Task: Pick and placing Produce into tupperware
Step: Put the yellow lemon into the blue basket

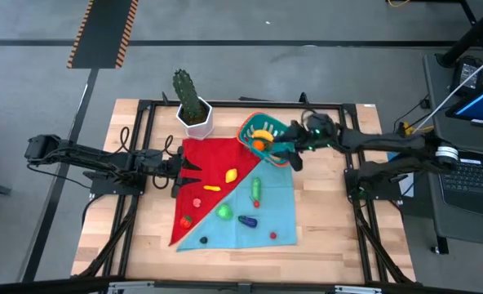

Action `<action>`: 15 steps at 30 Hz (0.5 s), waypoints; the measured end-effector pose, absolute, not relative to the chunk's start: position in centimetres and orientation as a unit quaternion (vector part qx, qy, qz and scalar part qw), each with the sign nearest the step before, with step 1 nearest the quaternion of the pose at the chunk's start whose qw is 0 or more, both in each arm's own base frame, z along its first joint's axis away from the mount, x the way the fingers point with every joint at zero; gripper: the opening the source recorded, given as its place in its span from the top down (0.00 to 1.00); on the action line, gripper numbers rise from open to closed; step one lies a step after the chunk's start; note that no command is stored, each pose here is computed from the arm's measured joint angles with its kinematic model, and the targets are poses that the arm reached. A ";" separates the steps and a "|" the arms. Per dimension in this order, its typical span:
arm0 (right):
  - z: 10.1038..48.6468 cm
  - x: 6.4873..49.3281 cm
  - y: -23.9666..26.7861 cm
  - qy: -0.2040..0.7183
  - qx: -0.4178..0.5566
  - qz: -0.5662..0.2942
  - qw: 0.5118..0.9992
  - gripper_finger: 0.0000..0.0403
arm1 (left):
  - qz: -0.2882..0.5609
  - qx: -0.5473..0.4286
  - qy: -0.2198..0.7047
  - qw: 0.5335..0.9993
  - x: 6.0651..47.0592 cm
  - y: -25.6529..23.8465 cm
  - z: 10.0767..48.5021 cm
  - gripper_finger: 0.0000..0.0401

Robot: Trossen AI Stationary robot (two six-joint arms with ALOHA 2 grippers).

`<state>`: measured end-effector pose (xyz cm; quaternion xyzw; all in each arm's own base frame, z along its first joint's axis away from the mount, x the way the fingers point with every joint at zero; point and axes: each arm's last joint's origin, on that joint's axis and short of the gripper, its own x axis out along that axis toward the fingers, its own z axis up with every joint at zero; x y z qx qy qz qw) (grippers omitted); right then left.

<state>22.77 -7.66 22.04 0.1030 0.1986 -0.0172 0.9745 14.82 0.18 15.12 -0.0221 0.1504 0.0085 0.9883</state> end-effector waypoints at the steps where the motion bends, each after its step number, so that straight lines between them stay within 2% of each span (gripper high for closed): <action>1: 21.6 22.4 -7.3 0.188 0.106 -0.014 0.976 0.30 | 0.008 -0.022 0.150 0.988 14.8 0.2 15.1 0.55; 7: 19.5 21.3 -6.3 0.140 0.098 -0.005 0.985 0.30 | 0.009 -0.022 0.150 0.988 14.8 0.2 15.1 0.55; 15: 19.2 21.1 -6.2 0.143 0.122 -0.008 0.982 0.30 | 0.013 -0.050 0.150 0.987 14.8 0.2 15.1 0.55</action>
